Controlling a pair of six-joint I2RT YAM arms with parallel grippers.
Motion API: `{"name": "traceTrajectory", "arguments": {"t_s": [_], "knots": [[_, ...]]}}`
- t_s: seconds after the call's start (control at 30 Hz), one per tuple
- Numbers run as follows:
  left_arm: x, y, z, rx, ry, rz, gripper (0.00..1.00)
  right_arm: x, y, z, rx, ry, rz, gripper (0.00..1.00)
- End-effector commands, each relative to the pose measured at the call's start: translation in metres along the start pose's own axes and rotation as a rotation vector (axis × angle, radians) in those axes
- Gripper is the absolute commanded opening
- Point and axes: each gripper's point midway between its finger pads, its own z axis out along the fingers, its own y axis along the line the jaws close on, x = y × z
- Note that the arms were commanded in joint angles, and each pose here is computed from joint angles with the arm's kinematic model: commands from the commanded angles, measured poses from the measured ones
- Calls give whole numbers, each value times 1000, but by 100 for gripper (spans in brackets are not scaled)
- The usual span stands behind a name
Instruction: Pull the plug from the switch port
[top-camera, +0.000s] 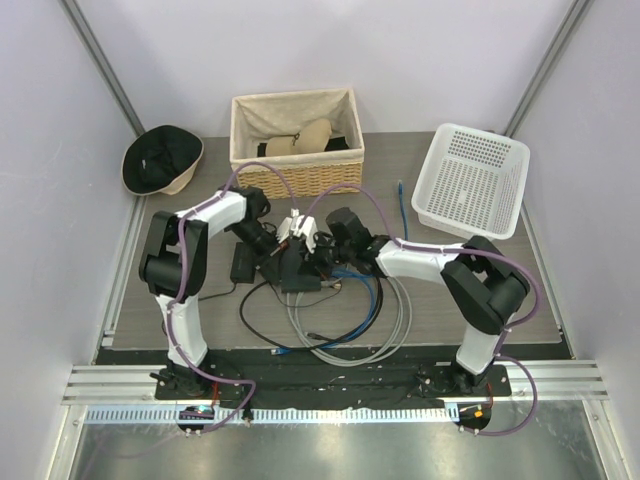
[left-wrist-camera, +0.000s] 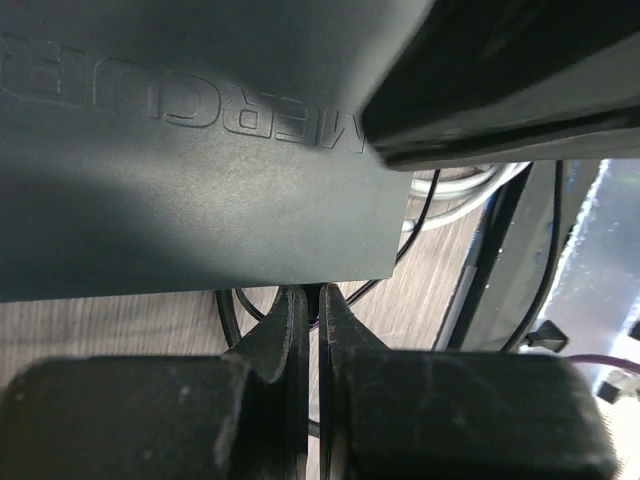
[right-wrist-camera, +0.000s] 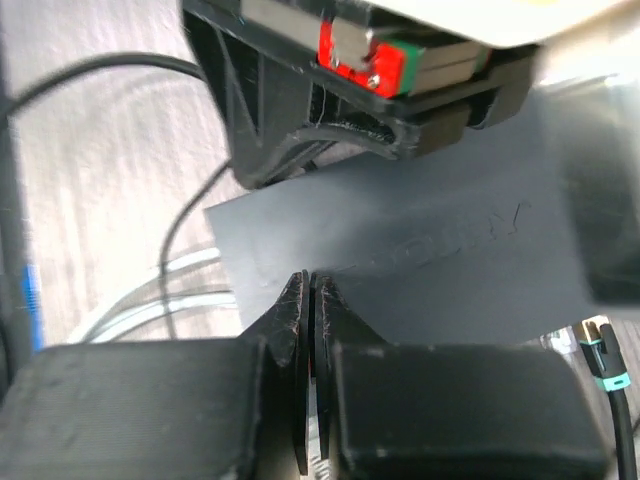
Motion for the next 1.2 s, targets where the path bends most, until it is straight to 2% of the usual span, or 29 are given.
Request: {"name": "traceTrajectory", "arguments": {"t_s": [0.0, 0.2, 0.23, 0.43, 0.6, 0.73, 0.87, 0.93, 0.97, 1.0, 1.17], "knots": [[-5, -4, -2, 54, -24, -53, 0, 1, -18, 7, 74, 34, -102, 1], [-6, -3, -15, 103, 14, -72, 0, 29, -25, 5, 64, 164, -218, 1], [-6, -3, -15, 111, 21, -80, 0, 41, -22, 4, 40, 222, -206, 1], [-3, -10, -24, 154, 68, -128, 0, 51, -19, 5, -24, 283, -250, 1], [3, -27, -29, 262, 119, -221, 0, 59, -13, 6, -77, 311, -257, 1], [15, -21, -34, 225, 175, -228, 0, 63, -9, 4, -107, 329, -256, 1], [26, -2, -40, 91, 253, -255, 0, 68, -5, 2, -121, 349, -247, 2], [29, -12, -46, 125, 295, -339, 0, 71, -5, -1, -119, 358, -249, 1], [23, -15, -49, 150, 273, -343, 0, 70, -5, -1, -117, 358, -254, 1], [22, -16, -50, 150, 261, -407, 0, 71, -5, -2, -118, 359, -255, 1], [21, -33, -38, 239, 198, -396, 0, 72, -5, -2, -126, 359, -274, 1]]}}
